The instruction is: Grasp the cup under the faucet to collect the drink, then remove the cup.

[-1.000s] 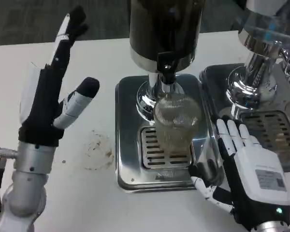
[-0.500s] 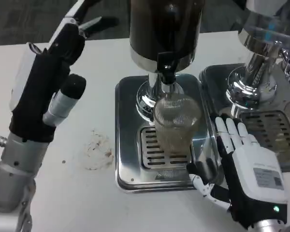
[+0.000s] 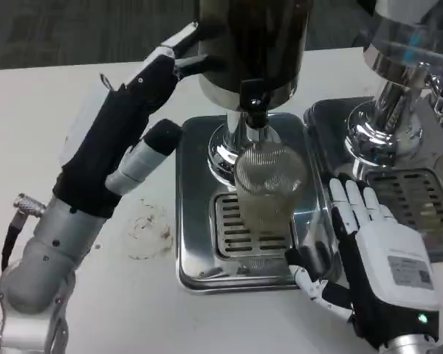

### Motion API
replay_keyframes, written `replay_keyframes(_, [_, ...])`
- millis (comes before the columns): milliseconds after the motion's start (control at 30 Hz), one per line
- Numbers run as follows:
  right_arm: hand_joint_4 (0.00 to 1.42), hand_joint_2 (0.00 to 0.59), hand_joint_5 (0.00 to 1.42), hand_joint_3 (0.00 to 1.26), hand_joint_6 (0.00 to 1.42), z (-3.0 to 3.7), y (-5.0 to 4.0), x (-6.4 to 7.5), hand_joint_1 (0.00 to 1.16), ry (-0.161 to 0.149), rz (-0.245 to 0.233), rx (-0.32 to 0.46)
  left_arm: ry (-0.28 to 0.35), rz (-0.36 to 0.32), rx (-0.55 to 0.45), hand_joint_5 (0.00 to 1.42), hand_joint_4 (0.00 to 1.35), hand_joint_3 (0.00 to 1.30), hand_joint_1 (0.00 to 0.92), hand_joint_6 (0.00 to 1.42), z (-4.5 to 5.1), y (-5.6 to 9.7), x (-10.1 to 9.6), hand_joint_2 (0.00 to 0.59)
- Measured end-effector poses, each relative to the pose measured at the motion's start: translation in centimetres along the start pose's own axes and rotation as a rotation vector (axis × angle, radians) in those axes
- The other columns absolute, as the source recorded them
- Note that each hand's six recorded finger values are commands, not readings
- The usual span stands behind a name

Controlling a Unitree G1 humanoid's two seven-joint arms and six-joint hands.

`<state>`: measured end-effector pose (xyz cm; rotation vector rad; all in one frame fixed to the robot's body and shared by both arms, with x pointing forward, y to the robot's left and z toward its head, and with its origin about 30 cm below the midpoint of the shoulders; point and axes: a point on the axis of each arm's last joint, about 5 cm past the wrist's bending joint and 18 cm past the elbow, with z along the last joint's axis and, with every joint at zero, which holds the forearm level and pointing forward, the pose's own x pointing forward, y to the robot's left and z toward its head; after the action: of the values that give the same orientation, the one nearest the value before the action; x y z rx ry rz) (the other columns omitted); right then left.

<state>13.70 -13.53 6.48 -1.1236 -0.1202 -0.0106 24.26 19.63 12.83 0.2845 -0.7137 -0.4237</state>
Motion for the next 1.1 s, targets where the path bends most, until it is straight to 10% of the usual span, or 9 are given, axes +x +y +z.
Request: replay_keyframes(1100, [0.00, 0.350, 0.00, 0.01, 0.08, 0.03, 0.05, -0.3, 0.43, 0.010, 0.000, 0.005, -0.001, -0.143, 0.015, 0.35, 0.19, 0.31, 0.000, 0.29, -0.48, -1.3, 0.9, 0.117])
